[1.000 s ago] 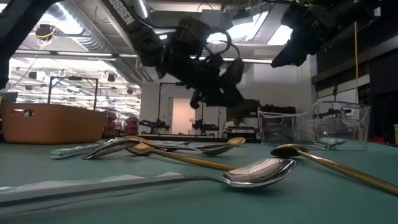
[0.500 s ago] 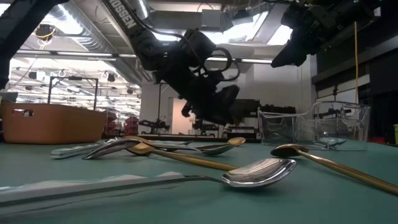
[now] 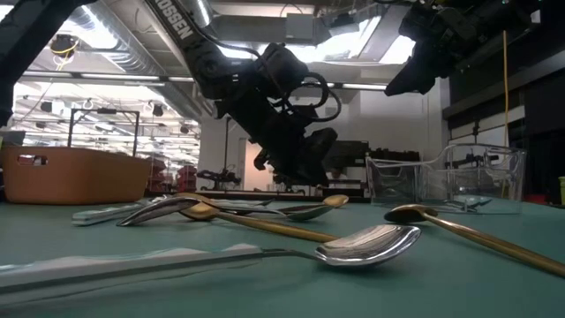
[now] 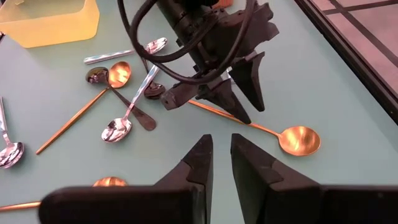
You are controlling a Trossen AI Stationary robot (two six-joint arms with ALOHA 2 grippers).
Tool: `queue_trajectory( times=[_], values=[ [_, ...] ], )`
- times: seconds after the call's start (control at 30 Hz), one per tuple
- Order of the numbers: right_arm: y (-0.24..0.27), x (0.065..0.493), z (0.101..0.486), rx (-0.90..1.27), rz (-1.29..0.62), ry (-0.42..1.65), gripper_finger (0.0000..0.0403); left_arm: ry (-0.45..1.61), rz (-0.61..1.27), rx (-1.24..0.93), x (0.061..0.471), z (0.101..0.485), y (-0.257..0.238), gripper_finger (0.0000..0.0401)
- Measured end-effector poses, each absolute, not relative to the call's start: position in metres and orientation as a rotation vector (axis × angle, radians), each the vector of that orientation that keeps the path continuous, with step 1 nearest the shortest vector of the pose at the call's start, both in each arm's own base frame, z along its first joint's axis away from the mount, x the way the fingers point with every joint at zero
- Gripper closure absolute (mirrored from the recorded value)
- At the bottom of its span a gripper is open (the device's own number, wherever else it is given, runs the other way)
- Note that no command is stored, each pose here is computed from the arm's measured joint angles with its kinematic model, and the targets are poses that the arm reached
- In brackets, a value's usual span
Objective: Sort silverware by color (type)
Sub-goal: Put the gold spoon into the orange bin
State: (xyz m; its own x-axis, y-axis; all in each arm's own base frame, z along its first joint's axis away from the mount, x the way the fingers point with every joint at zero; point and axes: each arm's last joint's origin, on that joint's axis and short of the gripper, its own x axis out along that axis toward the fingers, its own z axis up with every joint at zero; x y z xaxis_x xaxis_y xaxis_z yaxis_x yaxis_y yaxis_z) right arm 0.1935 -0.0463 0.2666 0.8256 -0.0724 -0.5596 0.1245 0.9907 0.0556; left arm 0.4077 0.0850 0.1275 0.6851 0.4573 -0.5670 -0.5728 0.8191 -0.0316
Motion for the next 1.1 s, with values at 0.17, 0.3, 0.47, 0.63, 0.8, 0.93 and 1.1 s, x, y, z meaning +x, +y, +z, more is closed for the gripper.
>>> queue_trajectory(
  times=[0.17,0.3,0.47,0.63,0.8,0.93,1.1],
  values=[
    [-0.046,0.194,0.267,0.091,-0.105,0.59,0.0352,0.576,0.576,-0.211,0.409,0.123,0.082,0.0272],
    [-0.046,0.193,0.266,0.091,-0.105,0.591,0.0352,0.618,0.588,-0.203,0.41,0.106,0.082,0.0272],
    [-0.046,0.194,0.266,0.091,-0.104,0.59,0.0352,0.639,0.604,-0.197,0.41,0.094,0.083,0.0272],
    [-0.046,0.194,0.266,0.091,-0.105,0.591,0.0352,0.64,0.611,-0.195,0.41,0.093,0.083,0.0272],
    [-0.046,0.194,0.266,0.091,-0.105,0.591,0.0352,0.645,0.624,-0.189,0.409,0.093,0.083,0.0283],
    [-0.046,0.194,0.266,0.091,-0.105,0.591,0.0352,0.652,0.627,-0.187,0.409,0.092,0.083,0.0311],
    [-0.046,0.194,0.266,0.091,-0.105,0.591,0.0352,0.653,0.633,-0.184,0.409,0.092,0.084,0.0346]
  ],
)
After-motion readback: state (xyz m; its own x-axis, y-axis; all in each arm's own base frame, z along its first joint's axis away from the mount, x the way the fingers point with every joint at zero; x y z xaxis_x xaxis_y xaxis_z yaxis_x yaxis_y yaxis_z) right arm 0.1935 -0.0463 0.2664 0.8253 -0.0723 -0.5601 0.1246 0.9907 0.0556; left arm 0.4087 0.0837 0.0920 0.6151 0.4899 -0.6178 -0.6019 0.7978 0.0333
